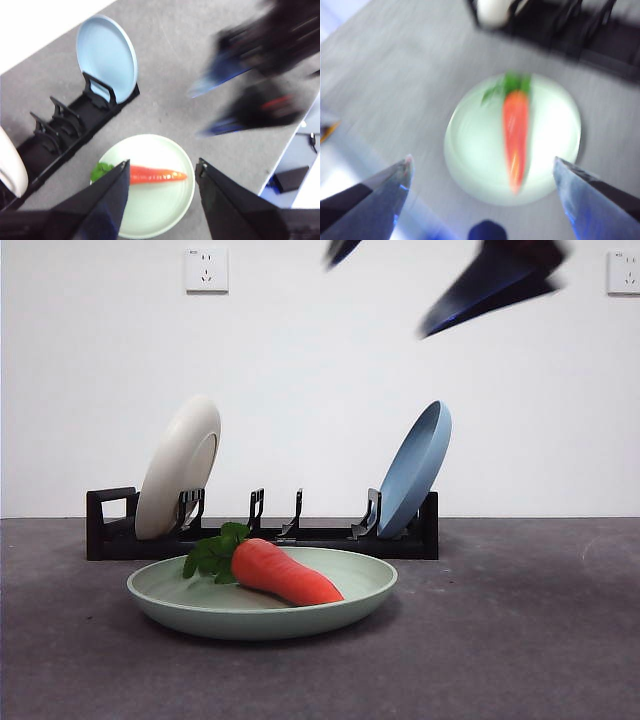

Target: Take the green plate from the plate rack,put the plate on the table,take the carrot from the table,put the carrot in the plate

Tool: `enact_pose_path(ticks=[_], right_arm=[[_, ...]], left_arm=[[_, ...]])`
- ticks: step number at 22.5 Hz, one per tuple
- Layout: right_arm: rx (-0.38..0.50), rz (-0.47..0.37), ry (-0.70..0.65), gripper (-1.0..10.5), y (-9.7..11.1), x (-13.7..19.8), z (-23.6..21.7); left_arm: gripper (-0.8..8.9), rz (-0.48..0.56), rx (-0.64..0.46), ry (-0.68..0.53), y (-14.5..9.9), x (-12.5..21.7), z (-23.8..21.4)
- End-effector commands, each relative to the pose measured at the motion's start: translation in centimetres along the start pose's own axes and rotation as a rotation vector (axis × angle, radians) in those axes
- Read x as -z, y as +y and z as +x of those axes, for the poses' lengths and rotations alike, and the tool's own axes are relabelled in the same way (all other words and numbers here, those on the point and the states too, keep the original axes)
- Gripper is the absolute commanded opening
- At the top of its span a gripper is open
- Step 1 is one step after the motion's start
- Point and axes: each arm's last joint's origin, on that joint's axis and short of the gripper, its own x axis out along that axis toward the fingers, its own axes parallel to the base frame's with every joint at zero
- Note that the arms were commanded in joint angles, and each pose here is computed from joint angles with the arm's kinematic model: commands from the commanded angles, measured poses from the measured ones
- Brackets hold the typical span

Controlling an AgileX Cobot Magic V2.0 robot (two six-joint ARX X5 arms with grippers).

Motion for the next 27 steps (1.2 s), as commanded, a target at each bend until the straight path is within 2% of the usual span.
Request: enact_pose_path(ticks=[1, 3, 6, 9, 27], right_arm=[[-0.037, 0.020, 0.091, 4.7, 0.3, 1.8, -2.5], [-0.060, 0.033, 0.148, 4.5, 0.5, 3.0, -4.3], [-0.069, 0.041, 0.186, 1.8, 0.7, 4.2, -6.1], [-0.070, 0.040, 0.182, -0.2, 0.7, 4.6, -6.8], [-0.066, 0.041, 0.171, 0.0, 0.7, 4.6, -7.0]], left_arm=[[2.24, -0.019, 0.000, 0.021, 0.0, 0.3, 0.1], [2.18, -0.012, 0.001, 0.050, 0.0, 0.6, 0.1], [1.88, -0.007, 0.002, 0.102, 0.0, 1.1, 0.0], [-0.23, -0.001, 0.002, 0.139, 0.0, 1.4, 0.0], [-0.03, -0.014, -0.002, 0.161, 0.0, 1.6, -0.1]])
